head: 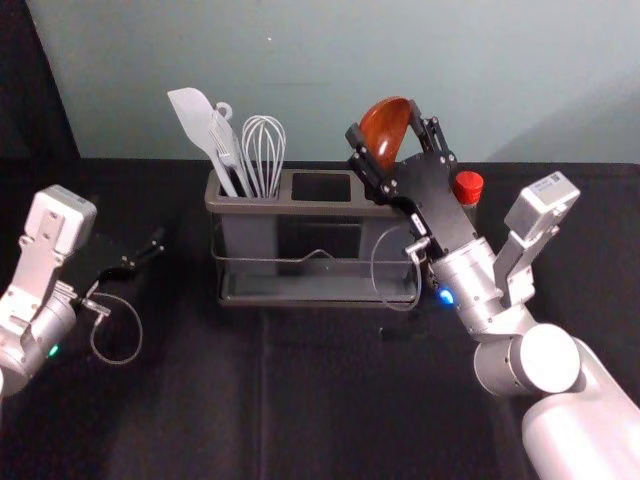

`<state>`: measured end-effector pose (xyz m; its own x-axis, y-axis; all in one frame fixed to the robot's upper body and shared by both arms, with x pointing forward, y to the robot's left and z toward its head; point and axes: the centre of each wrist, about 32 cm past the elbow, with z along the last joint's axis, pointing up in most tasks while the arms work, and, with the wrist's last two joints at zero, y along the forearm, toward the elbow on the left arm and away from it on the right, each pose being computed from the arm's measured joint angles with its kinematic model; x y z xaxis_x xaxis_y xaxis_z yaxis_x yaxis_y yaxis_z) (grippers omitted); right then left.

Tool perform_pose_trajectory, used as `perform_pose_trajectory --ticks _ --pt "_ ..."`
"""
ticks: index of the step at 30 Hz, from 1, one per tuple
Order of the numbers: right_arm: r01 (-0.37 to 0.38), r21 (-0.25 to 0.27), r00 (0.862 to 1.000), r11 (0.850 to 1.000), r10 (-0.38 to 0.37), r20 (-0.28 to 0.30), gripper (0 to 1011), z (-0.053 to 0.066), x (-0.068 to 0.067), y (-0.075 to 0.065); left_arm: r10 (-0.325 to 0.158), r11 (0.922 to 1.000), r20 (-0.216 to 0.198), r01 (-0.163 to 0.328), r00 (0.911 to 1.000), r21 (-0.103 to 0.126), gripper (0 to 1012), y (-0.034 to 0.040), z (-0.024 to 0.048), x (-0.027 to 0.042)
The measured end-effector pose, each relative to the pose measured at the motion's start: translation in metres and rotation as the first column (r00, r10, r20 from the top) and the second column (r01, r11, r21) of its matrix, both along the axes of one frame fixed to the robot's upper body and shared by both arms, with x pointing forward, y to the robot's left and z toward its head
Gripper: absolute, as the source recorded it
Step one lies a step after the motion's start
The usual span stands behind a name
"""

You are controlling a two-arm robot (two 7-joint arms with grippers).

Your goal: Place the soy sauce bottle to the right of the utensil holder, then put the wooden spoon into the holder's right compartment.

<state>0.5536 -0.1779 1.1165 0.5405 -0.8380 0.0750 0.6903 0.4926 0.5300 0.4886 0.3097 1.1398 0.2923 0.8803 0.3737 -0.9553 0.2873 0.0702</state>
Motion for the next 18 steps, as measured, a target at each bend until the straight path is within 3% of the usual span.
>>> perform_pose_trajectory --ticks 18 --pt "-0.008 0.003 1.000 1.000 0.008 0.000 837 -0.0053 -0.0018 -0.0014 0.000 1.0000 0.000 0.000 1.0000 0.000 1000 0.0000 0.0000 0.0000"
